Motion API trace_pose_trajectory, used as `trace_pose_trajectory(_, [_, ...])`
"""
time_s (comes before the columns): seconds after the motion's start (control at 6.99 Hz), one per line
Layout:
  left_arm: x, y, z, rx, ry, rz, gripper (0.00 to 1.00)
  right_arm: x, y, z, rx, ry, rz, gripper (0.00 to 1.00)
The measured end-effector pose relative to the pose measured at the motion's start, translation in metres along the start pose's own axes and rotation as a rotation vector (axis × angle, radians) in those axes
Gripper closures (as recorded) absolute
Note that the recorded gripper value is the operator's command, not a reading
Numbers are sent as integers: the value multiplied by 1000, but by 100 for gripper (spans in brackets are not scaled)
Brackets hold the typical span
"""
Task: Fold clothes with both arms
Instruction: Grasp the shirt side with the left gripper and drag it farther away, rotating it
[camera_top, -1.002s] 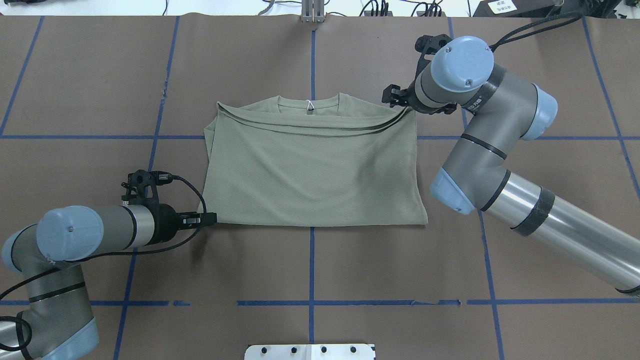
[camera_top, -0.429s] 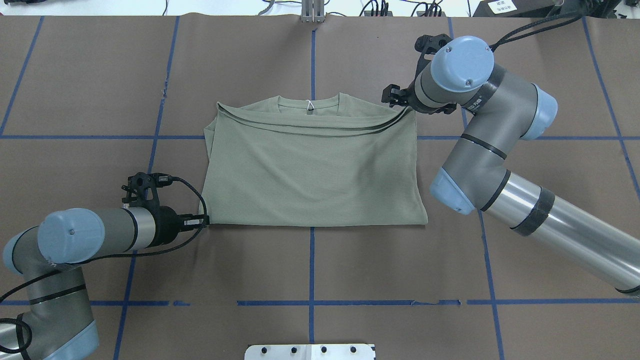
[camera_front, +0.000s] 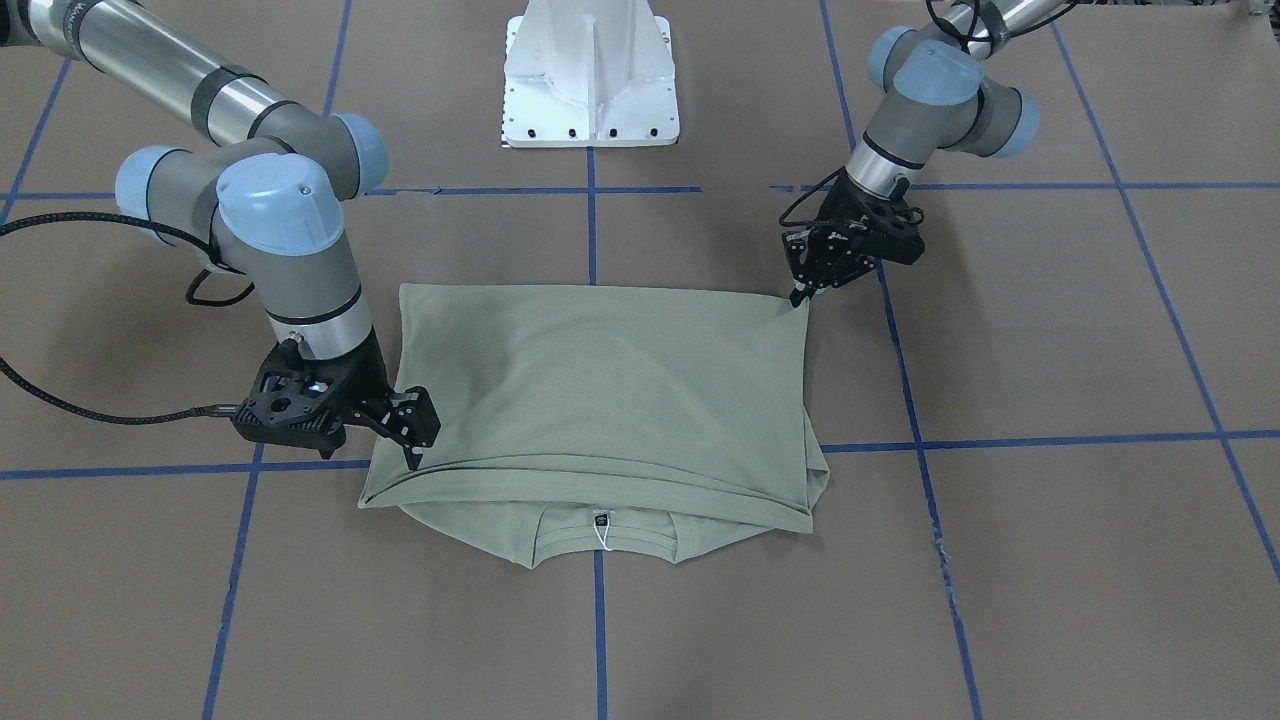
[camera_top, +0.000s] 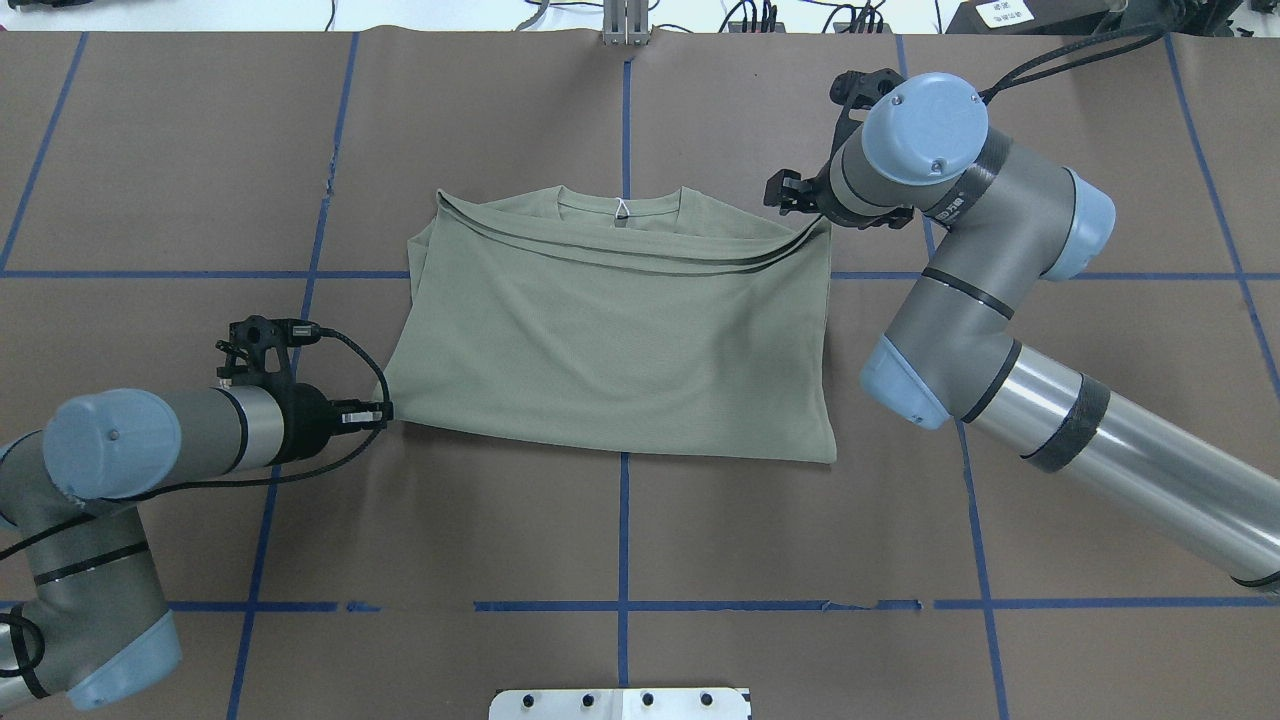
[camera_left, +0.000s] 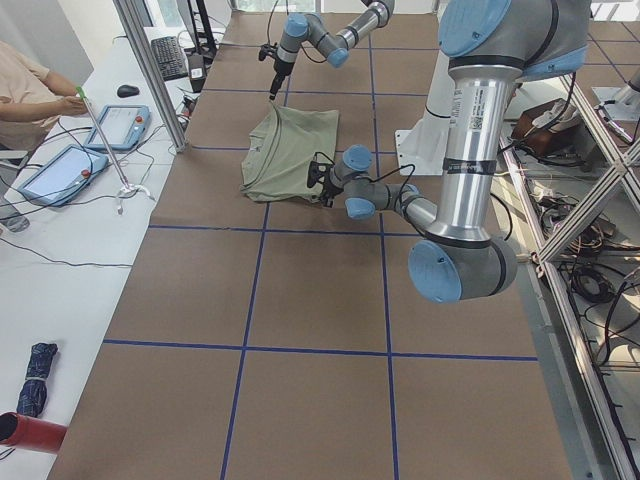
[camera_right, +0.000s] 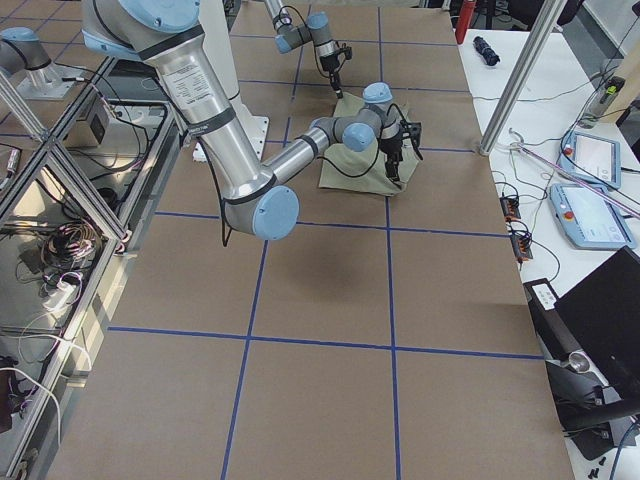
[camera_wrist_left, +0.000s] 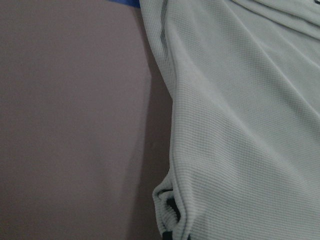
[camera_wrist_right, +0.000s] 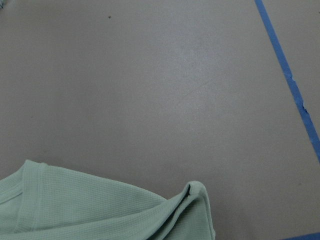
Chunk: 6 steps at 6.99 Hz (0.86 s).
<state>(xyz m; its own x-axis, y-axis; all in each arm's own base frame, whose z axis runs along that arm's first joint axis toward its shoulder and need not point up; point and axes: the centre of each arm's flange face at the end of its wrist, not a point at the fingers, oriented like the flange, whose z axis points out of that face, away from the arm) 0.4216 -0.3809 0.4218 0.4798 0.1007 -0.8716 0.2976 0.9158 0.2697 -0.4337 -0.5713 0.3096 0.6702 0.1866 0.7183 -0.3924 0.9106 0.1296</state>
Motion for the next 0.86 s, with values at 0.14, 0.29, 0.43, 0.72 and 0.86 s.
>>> trace_pose_trajectory(0.14, [-30,-33,-1,50,-52,63,100,0,0,0,0,0,0,0])
trace_pose_trajectory(0.29, [-57,-76,7,102,-112,115,100,-1,0,-1,0,-2,2,0])
trace_pose_trajectory(0.43, [-64,-129,31,149,-161,142,100,-3,0,-2,0,-5,5,0])
trace_pose_trajectory(0.72, [-54,-219,83,235,-262,142,100,-6,1,-3,1,-10,10,0])
trace_pose_trajectory(0.86, [-49,-261,101,269,-322,159,100,-7,1,-5,1,-13,12,0])
